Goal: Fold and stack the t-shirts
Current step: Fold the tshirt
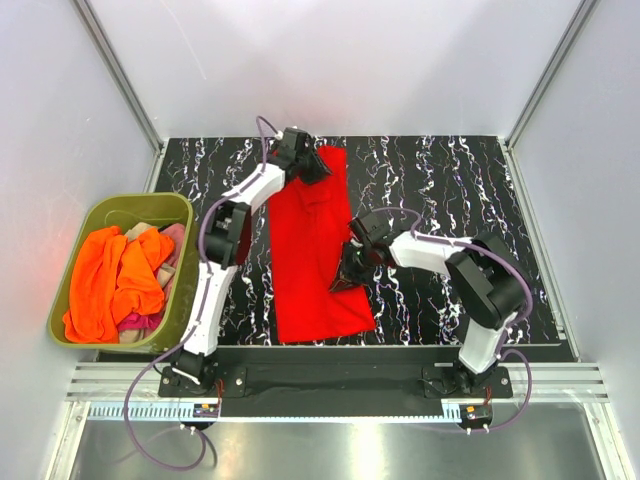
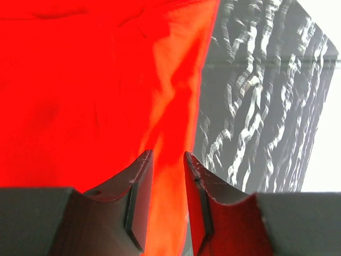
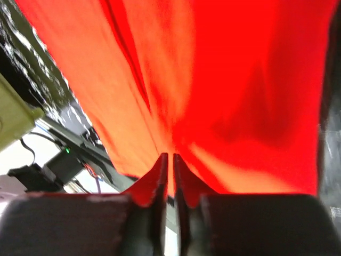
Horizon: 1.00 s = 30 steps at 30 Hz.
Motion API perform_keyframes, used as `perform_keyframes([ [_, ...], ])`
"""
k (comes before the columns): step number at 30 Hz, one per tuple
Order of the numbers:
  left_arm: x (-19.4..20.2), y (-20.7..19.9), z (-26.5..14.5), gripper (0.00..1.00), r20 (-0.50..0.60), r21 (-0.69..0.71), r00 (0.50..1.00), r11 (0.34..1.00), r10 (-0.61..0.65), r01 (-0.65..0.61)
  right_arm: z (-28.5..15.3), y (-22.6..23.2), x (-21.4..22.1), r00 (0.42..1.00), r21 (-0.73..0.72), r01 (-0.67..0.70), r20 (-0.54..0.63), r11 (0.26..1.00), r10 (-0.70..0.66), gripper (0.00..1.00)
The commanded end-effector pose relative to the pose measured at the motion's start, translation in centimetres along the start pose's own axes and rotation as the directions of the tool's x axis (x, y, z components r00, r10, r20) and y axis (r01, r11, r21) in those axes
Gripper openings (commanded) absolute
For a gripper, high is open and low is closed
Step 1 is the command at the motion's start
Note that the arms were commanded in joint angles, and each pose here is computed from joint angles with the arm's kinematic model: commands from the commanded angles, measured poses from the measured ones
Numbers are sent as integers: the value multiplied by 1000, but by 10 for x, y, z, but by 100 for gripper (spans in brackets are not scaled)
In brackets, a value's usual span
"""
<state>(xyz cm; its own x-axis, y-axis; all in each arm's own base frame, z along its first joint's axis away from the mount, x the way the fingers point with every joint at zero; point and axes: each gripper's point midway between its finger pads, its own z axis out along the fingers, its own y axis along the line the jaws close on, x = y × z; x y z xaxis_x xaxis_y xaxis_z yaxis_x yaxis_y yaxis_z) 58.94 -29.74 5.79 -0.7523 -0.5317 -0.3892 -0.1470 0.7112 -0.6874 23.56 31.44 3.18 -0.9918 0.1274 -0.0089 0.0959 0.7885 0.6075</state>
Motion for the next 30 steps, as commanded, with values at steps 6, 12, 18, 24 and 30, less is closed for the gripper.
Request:
perform_keyframes([
  [6, -30, -14, -97, 32, 136, -99, 976, 982, 171, -158, -41, 12, 16, 988, -19, 153, -22, 988, -153, 31],
  [12, -10, 30, -56, 21, 112, -146, 989, 986, 98, -81, -38, 20, 12, 988, -38, 152, -32, 988, -153, 0],
  [18, -15, 51, -19, 18, 115, -140, 993, 990, -1, 18, -20, 23, 4, 991, -46, 122, -49, 991, -124, 0],
  [24, -18, 76, 11, 17, 55, -120, 993, 987, -104, 110, 17, 30, 0, 995, -121, -35, -100, 992, 23, 0],
  [30, -42, 53, -12, 24, 51, -41, 997, 997, -65, 68, 13, 53, -25, 1000, -140, -8, -30, 990, 4, 0],
])
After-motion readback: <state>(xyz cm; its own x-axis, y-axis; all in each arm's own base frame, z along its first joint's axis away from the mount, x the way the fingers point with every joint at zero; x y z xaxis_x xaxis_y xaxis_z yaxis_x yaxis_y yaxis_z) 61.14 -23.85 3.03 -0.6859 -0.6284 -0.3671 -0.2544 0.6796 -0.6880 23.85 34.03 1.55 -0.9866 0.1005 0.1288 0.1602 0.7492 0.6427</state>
